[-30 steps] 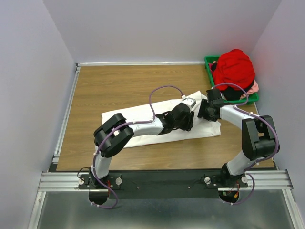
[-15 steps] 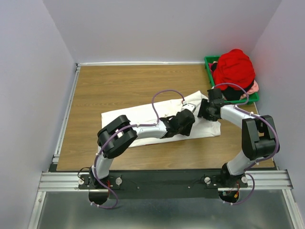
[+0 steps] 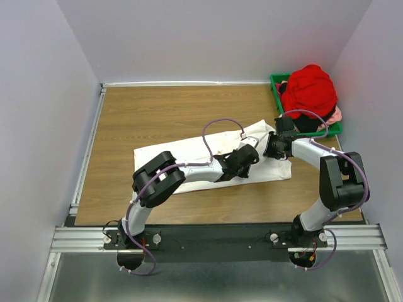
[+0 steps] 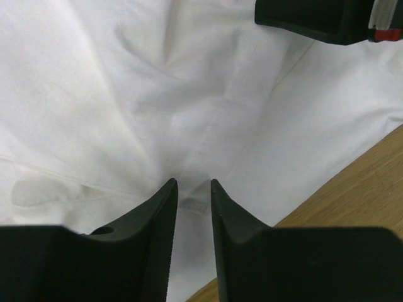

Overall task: Fold and stack the t-shirts
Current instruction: Fold the tshirt

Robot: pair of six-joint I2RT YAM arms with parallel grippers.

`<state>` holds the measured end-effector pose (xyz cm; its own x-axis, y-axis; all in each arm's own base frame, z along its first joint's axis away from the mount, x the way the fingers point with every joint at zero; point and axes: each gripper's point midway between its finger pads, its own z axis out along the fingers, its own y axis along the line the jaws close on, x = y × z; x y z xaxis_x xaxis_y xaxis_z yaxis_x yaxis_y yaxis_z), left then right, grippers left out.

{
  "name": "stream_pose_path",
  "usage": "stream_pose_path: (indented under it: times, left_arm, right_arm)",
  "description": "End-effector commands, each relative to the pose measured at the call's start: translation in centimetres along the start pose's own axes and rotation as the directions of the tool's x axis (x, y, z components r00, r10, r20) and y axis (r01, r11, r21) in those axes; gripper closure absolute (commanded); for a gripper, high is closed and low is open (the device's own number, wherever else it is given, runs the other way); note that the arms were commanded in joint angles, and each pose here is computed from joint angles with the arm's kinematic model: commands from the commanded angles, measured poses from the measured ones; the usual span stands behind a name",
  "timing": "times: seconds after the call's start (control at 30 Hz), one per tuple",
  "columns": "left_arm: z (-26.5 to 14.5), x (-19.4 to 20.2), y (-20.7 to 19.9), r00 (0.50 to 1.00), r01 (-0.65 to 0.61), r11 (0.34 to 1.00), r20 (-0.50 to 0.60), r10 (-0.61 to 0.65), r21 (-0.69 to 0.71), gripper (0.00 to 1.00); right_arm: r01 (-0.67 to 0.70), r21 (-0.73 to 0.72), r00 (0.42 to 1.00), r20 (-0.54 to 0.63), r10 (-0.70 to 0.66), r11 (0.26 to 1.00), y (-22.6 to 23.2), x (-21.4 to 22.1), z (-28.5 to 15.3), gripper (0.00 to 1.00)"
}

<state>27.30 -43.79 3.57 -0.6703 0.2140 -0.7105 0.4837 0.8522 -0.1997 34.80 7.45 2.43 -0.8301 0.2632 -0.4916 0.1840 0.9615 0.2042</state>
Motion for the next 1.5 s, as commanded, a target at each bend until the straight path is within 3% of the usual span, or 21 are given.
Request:
stream_pose_path:
  times: [0.0, 0.17, 0.27, 0.4, 0.57, 0.67, 0.77, 0.97, 1.47]
  left_arm:
    - [0.4, 0.1, 0.2, 1.000, -0.017, 0.999, 0.005, 0.017, -0.035, 0.69]
    - [0.4, 0.4, 0.2, 1.000, -0.018, 0.999, -0.003, 0.018, -0.029, 0.92]
    - [0.4, 0.4, 0.0, 1.000, -0.017, 1.000, -0.002, 0.017, -0.024, 0.99]
    - [-0.2, 0.5, -0.2, 1.000, -0.009, 1.000, 0.000, 0.009, -0.018, 0.98]
    - [-0.9, 0.3, -0.5, 1.000, -0.004, 1.000, 0.007, 0.004, -0.011, 0.70]
    - [-0.8, 0.9, -0.4, 1.000, -0.007, 1.000, -0.007, 0.007, -0.017, 0.61]
    - [-0.3, 1.7, 0.1, 0.999, -0.018, 0.999, -0.033, 0.016, -0.045, 0.58]
    - [-0.3, 1.7, 0.5, 0.999, -0.028, 0.996, -0.030, 0.026, -0.079, 0.59]
    - [0.8, 3.5, 1.2, 0.995, -0.071, 0.989, -0.074, 0.061, -0.132, 0.80]
  right_arm:
    - [0.001, -0.038, 1.000, -0.006, -0.002, 0.999, 0.6, -0.1, -0.6, 0.72]
    - [0.005, -0.048, 1.000, 0.013, -0.005, 0.999, 0.8, -0.5, -1.2, 0.75]
    - [0.008, -0.049, 1.000, 0.023, -0.007, 0.999, 0.9, -0.8, -1.5, 0.76]
    - [0.008, -0.051, 1.000, 0.019, -0.007, 0.999, 0.9, -0.7, -1.6, 0.77]
    - [0.010, -0.052, 1.000, 0.013, -0.009, 0.999, 0.9, -0.5, -1.6, 0.77]
    - [0.008, -0.051, 1.000, 0.010, -0.008, 0.999, 0.8, -0.5, -1.5, 0.77]
    - [0.007, -0.057, 1.000, 0.008, -0.006, 0.998, 0.9, -0.5, -1.6, 0.77]
    - [0.008, -0.064, 1.000, 0.010, -0.008, 0.998, 1.2, -0.7, -1.6, 0.77]
    - [0.006, -0.078, 1.000, 0.015, -0.005, 0.997, 1.4, -0.8, -2.0, 0.77]
